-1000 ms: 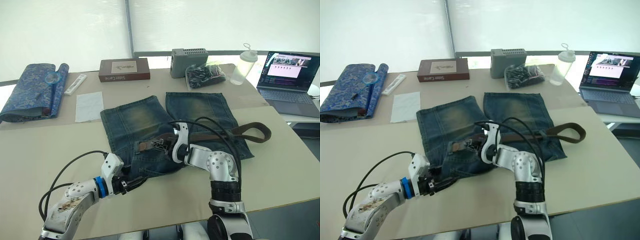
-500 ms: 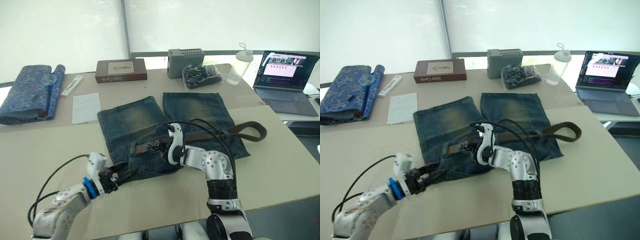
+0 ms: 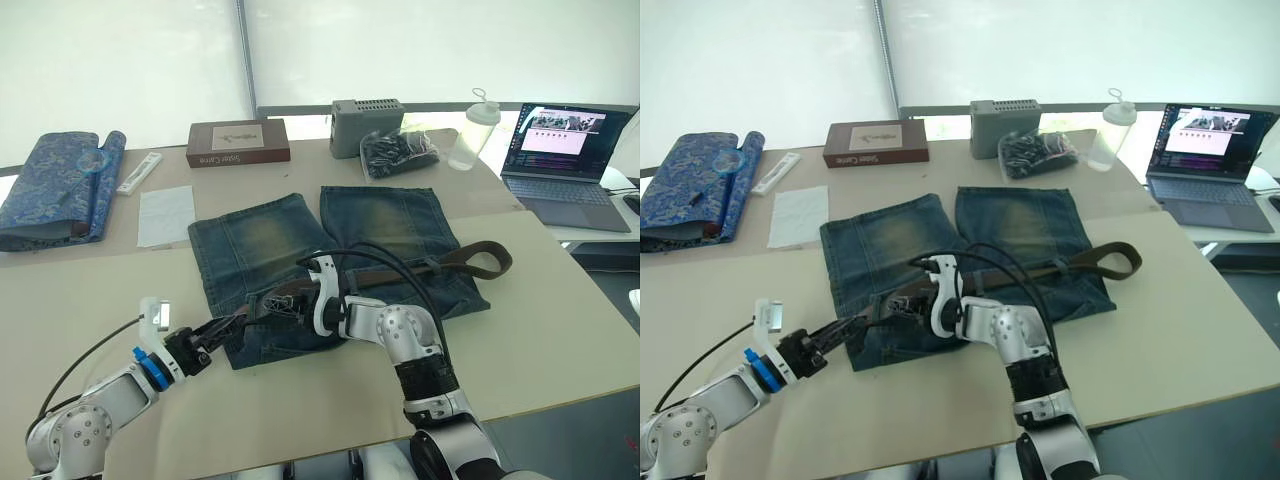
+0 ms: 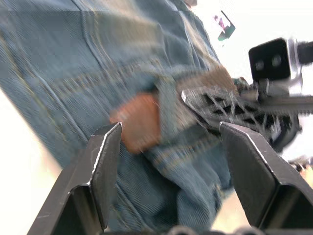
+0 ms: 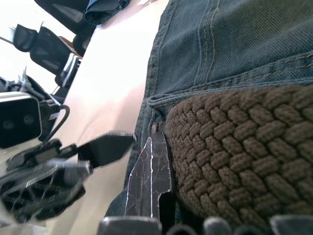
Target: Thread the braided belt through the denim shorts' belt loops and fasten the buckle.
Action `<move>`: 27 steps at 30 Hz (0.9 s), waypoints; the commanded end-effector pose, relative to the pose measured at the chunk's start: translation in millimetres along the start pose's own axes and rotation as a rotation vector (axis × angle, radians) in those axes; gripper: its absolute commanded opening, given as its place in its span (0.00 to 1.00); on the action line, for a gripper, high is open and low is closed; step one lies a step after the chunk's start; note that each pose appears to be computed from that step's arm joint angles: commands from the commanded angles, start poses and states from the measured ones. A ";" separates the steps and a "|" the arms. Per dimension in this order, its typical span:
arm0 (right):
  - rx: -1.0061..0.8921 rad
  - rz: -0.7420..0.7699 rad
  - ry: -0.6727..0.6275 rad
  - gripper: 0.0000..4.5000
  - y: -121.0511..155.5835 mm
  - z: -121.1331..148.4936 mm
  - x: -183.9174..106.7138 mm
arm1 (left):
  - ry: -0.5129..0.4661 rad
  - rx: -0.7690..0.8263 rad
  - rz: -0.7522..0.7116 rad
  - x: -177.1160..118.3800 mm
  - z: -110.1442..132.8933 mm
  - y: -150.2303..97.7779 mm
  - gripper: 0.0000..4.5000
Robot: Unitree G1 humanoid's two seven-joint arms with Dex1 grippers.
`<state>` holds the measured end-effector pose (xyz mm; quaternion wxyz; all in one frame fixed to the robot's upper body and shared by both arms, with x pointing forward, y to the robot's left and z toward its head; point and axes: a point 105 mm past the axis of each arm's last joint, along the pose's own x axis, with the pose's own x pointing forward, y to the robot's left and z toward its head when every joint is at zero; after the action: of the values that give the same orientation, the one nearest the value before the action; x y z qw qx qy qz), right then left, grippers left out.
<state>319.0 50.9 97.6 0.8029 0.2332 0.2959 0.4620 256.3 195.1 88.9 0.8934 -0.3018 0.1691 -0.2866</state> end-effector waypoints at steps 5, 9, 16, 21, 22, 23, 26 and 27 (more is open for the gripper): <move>0.151 0.103 -0.013 0.00 18.7 1.1 15.4 | -0.052 -0.035 0.034 -4.0 9.3 4.9 0.74; 0.172 0.129 -0.008 0.00 18.9 1.2 9.6 | -0.031 -0.118 0.038 -3.5 5.0 7.2 0.74; 0.162 0.175 0.025 0.00 29.6 -3.7 8.6 | -0.036 -0.202 -0.002 16.1 4.4 -0.3 0.74; 0.151 0.173 0.025 0.00 30.8 -3.0 9.8 | -0.080 -0.237 -0.026 19.6 12.3 -4.8 0.74; 0.150 0.173 0.024 0.00 30.6 -2.7 9.7 | -0.083 -0.238 -0.025 19.0 12.9 -4.5 0.69; 0.149 0.173 0.024 0.00 30.6 -2.8 9.5 | -0.088 -0.239 -0.023 18.2 13.6 -4.3 0.63; 0.149 0.170 0.026 0.00 29.6 -4.0 8.5 | -0.108 -0.245 -0.030 16.8 17.4 -5.9 0.37; 0.149 0.169 0.026 0.00 29.0 -4.3 8.1 | -0.116 -0.244 -0.033 16.6 19.1 -6.8 0.26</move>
<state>318.3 45.7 106.8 0.7696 0.3004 0.3041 0.4744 275.5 189.1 92.5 0.8559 -0.4212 0.1707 -0.2469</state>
